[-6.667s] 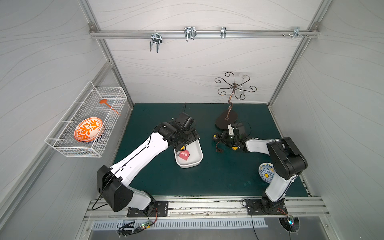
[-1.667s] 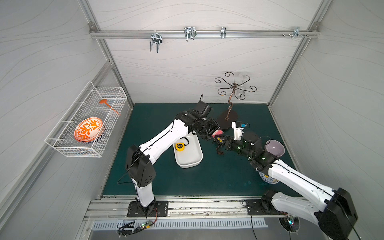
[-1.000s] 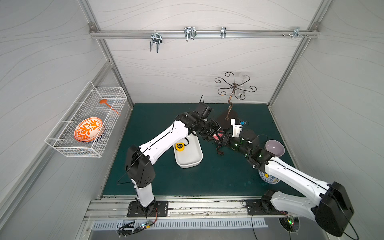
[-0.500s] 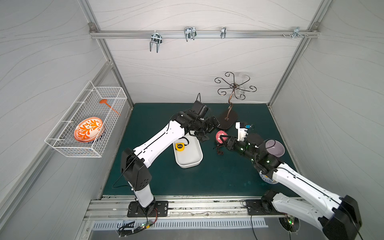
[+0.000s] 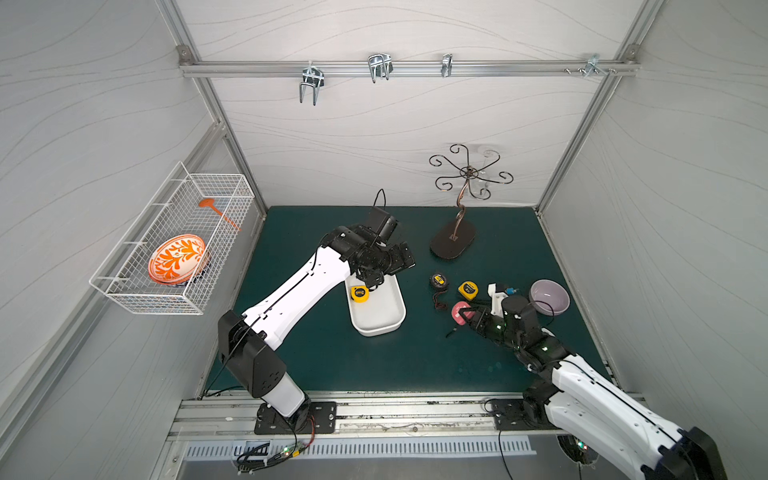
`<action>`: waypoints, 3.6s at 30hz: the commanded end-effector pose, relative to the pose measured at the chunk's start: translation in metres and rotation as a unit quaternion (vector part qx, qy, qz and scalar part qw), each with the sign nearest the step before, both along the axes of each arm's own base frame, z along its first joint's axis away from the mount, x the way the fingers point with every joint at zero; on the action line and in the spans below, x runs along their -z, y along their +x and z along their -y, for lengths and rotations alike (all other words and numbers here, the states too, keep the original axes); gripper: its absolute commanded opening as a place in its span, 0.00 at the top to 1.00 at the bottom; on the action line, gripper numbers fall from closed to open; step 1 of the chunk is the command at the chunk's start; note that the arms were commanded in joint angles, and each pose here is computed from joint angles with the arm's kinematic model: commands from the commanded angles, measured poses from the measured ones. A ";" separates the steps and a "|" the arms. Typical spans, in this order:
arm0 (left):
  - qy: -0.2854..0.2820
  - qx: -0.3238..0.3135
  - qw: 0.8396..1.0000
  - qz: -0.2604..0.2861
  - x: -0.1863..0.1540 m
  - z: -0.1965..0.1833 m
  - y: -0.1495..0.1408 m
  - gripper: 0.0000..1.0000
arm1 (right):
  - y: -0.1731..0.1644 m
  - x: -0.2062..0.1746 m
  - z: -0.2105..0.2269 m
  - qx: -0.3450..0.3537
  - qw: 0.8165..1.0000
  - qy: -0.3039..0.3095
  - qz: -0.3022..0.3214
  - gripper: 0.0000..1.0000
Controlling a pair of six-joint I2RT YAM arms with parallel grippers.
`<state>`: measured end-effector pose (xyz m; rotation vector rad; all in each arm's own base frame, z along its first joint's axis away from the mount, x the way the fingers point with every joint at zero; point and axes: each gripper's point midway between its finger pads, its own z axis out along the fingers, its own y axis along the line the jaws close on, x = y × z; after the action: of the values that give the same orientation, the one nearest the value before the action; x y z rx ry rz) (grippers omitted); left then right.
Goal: Take the tape measure out of the storage box
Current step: Place the tape measure at the center of the board, then pick up the tape measure from the storage box.
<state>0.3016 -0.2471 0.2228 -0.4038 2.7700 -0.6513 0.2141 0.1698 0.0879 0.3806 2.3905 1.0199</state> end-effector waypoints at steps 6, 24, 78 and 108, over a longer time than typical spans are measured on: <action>0.015 0.002 1.000 0.011 0.003 -0.012 -0.001 0.00 | -0.002 0.028 0.002 0.018 0.999 0.011 -0.041 0.90; 0.043 0.036 0.998 -0.033 0.033 -0.017 -0.003 0.00 | -0.029 0.055 0.021 0.028 0.993 -0.032 -0.110 0.46; 0.048 -0.467 0.865 -0.175 0.165 -0.085 0.065 0.11 | -0.045 -0.133 0.030 -0.040 0.997 -0.064 0.033 0.01; 0.090 -0.598 0.764 -0.224 0.204 -0.112 0.051 0.29 | -0.047 -0.137 0.036 -0.034 0.996 -0.068 0.036 0.01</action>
<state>0.3473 -0.1379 0.0198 -2.1881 2.1499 0.0304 0.1692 0.1378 0.2179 0.2325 2.4181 0.8948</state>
